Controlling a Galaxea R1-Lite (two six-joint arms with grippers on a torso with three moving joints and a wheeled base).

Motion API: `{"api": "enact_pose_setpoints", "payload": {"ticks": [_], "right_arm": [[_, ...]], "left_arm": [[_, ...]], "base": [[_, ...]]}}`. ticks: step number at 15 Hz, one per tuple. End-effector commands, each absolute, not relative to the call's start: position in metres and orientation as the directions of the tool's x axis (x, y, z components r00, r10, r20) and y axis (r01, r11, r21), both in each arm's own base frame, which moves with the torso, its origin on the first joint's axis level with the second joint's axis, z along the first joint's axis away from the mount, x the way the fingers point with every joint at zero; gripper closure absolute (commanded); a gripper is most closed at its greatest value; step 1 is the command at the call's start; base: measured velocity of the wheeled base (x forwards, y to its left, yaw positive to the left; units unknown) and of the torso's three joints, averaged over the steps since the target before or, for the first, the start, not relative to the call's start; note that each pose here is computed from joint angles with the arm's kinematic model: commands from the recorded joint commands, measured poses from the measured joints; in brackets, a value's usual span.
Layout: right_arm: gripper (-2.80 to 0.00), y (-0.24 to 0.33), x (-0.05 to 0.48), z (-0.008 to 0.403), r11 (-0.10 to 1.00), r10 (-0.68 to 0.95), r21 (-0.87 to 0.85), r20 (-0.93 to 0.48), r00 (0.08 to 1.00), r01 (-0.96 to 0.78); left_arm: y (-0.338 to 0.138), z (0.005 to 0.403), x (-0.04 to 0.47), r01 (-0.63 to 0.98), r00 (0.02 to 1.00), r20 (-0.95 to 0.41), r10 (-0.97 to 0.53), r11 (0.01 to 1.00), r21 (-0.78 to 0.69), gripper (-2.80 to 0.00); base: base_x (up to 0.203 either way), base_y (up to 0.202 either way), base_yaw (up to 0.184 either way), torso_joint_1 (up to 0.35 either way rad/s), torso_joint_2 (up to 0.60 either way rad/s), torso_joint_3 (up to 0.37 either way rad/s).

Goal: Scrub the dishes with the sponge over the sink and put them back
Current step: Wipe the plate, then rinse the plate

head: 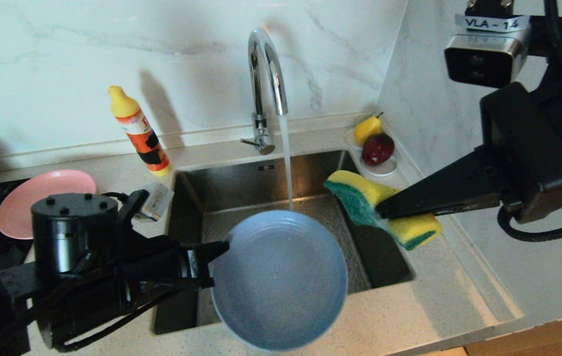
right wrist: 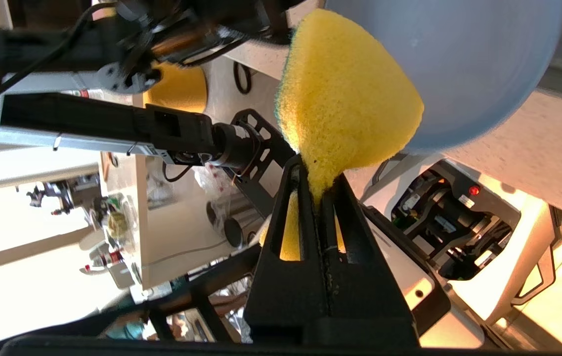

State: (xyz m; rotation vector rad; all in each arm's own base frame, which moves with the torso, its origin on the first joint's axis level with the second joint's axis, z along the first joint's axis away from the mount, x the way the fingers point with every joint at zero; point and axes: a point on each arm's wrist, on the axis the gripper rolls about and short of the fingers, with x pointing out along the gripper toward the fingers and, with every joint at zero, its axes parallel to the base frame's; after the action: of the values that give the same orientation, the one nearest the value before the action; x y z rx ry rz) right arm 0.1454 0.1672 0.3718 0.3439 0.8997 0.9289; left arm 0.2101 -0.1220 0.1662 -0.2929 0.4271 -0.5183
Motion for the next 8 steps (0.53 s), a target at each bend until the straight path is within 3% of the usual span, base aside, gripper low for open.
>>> {"api": "enact_pose_setpoints", "payload": {"ticks": [1,8], "right_arm": [[0.0,0.153,0.142,0.375,0.581,0.81,0.621,-0.502,0.303,-0.526],[0.0,0.154,0.145,0.364,0.593,0.799,0.634,-0.538,0.268,-0.496]], "left_arm": [[-0.133,0.158,0.238,0.377,0.785,-0.345,-0.514,0.839,-0.391,0.0],[-0.154,0.142,0.293,0.259,0.869,-0.278,-0.41,0.854,-0.45,0.0]], "base": [[0.0,0.0,0.0,0.0,0.0,0.0],[0.0,0.0,0.0,0.0,0.0,0.0]]}}
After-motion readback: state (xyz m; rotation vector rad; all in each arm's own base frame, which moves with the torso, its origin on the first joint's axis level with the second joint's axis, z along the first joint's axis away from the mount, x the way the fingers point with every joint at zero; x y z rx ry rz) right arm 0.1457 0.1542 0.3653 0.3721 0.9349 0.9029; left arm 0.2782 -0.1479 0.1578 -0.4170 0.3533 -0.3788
